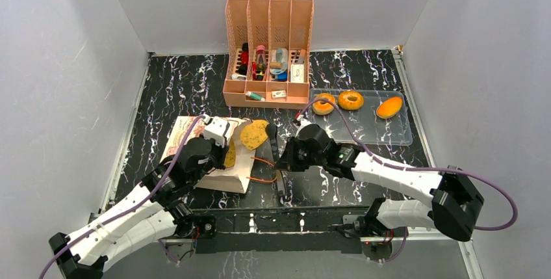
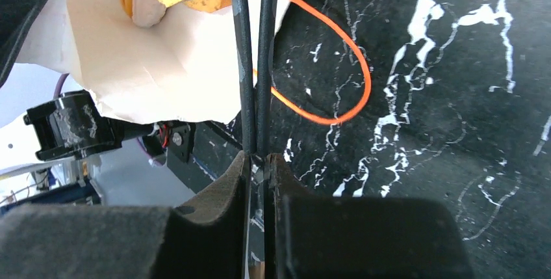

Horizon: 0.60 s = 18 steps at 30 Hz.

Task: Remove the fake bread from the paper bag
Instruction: Take out the fake bread from the paper bag, then place the fake bread in the container.

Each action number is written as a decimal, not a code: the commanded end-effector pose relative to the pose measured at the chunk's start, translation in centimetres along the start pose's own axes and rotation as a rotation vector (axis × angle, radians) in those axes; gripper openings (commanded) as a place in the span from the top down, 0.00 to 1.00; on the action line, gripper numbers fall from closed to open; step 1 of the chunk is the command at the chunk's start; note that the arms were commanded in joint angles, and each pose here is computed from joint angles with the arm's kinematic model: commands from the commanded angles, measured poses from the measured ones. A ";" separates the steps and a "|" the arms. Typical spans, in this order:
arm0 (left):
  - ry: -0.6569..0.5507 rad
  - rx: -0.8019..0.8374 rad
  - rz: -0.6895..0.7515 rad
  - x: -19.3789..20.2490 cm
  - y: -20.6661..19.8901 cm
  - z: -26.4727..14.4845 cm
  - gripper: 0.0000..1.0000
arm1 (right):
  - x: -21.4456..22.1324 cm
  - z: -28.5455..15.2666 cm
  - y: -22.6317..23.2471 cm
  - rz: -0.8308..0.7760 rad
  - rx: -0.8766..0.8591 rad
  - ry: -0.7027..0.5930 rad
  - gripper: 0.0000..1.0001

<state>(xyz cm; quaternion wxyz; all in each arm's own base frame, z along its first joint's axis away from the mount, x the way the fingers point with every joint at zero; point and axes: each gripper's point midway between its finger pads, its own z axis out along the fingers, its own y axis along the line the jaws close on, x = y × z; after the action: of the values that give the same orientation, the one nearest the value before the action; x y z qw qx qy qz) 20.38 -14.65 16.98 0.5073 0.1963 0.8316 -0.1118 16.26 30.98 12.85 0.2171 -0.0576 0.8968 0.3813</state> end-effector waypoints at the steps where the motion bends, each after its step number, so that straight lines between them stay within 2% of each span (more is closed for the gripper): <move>1: -0.069 -0.039 -0.028 -2.6 0.4 -0.2 1.00 | -2.1 -1.5 -0.8 0.016 0.041 -0.114 1.00; 18: -0.103 0.009 -0.045 -3.2 -0.3 -0.5 1.00 | -8.8 -6.6 -10.9 0.249 0.288 -0.370 1.00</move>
<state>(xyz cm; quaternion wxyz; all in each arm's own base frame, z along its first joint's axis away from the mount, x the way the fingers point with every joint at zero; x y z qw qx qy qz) 20.85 -14.64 17.39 0.5158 0.1850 0.8295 -0.1083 22.75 20.61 12.45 0.2984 0.1194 0.9034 0.2838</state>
